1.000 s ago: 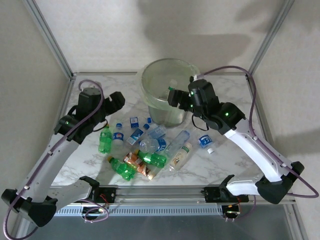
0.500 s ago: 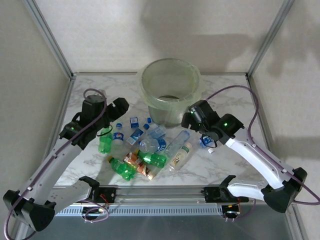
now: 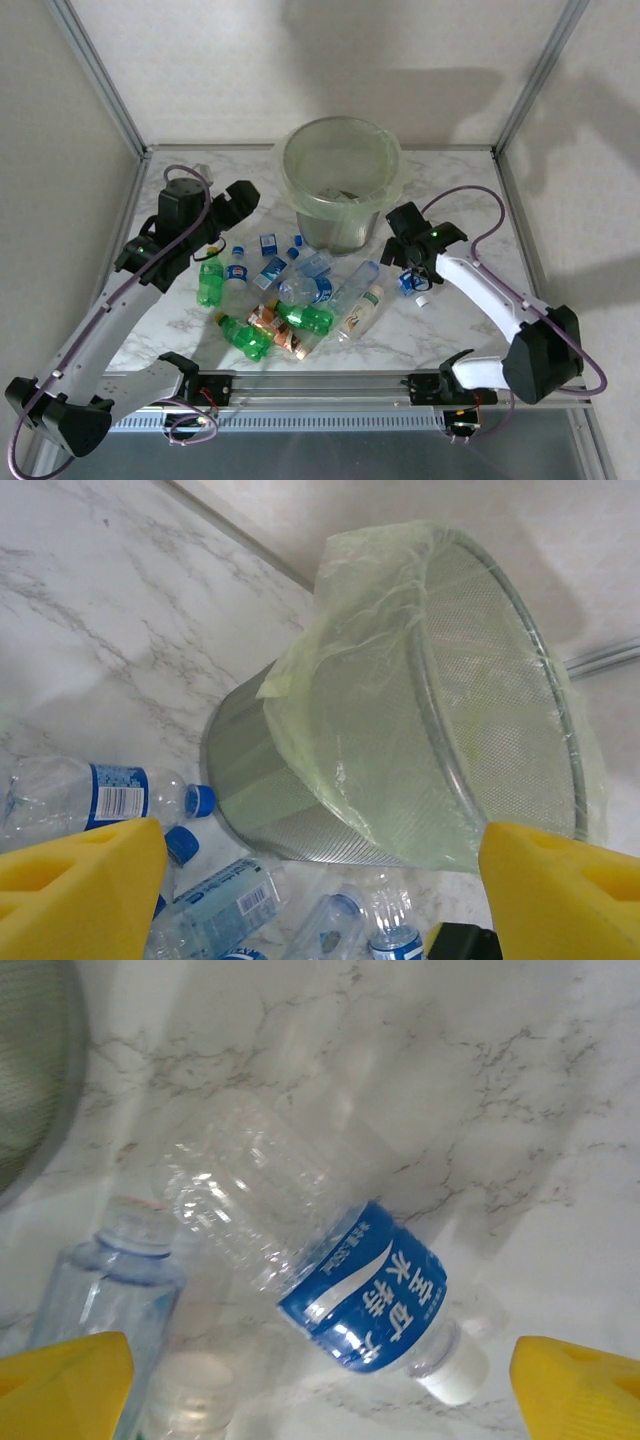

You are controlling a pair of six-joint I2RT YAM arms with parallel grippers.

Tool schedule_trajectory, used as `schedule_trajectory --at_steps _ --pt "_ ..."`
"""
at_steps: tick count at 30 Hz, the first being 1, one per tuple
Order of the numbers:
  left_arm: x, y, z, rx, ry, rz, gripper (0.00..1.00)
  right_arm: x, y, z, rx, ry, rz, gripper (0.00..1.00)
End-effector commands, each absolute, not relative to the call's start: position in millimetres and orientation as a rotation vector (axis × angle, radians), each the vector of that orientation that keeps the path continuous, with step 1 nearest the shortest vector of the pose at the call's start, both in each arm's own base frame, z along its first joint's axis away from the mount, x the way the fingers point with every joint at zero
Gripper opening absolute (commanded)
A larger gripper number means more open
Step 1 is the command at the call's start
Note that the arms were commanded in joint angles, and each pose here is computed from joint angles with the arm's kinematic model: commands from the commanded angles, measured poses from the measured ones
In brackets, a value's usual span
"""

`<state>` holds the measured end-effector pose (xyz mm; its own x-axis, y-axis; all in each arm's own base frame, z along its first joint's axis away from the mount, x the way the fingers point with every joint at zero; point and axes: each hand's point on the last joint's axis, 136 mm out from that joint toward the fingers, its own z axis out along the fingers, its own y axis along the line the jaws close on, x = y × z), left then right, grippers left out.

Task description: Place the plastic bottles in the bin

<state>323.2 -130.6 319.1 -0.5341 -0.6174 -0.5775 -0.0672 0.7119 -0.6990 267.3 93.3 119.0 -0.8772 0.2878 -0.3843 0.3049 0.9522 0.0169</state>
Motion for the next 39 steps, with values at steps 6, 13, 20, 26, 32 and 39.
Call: schedule_trajectory --at_steps 6,13,20,26,32,39 --pt "330 -135 322 -0.506 2.022 -0.813 0.81 276 104 84 0.314 2.812 -0.011 0.96" --pt "328 -133 322 -0.513 2.015 -0.806 0.82 285 98 64 0.288 2.878 -0.1 0.97" --pt "327 -131 335 -0.493 2.003 -0.794 0.83 282 99 45 0.272 2.928 -0.107 0.98" --pt "331 -137 329 -0.491 2.031 -0.817 0.81 280 98 36 0.282 2.941 -0.088 0.91" --pt "330 -135 333 -0.501 2.013 -0.821 0.83 277 91 25 0.313 2.953 -0.099 0.89" --pt "331 -142 330 -0.504 2.027 -0.864 0.82 270 91 10 0.342 2.968 -0.082 0.81"
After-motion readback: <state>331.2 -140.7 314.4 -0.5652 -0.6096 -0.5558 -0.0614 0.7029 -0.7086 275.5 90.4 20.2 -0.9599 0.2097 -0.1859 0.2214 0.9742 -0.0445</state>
